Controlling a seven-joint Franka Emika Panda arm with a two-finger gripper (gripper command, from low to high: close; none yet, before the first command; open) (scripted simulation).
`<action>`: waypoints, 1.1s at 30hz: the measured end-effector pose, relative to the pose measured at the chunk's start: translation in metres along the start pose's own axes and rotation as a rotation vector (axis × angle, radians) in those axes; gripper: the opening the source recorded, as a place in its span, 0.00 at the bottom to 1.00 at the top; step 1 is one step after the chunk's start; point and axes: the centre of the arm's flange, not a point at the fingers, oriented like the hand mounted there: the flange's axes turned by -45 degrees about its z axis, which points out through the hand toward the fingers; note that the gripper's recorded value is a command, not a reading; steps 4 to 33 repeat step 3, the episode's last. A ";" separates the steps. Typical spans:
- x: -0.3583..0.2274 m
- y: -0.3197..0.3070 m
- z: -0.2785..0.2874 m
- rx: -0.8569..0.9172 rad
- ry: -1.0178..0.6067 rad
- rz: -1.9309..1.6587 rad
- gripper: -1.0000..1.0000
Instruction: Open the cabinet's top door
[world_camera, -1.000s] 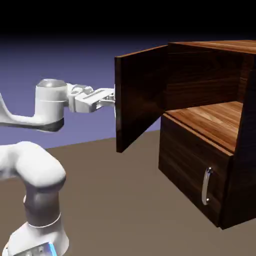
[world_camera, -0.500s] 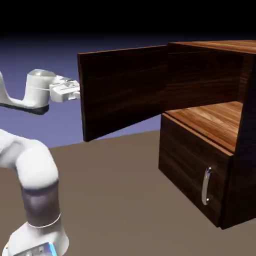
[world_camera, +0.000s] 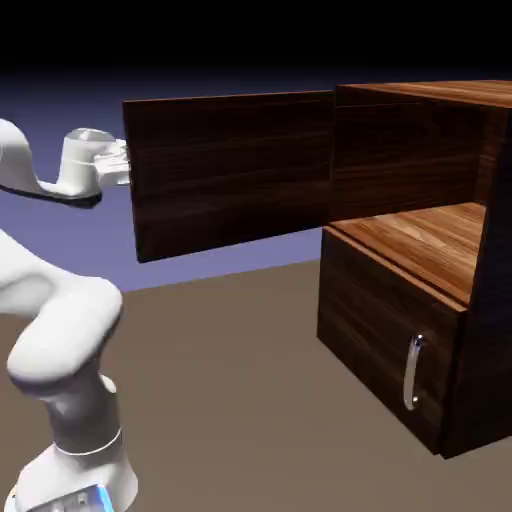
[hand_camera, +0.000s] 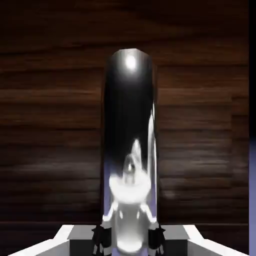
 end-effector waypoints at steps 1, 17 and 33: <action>0.000 -0.003 -0.007 -0.017 0.000 0.000 0.00; 0.000 -0.008 -0.020 -0.049 0.000 0.000 0.00; 0.000 -0.008 -0.020 -0.049 0.000 0.000 0.00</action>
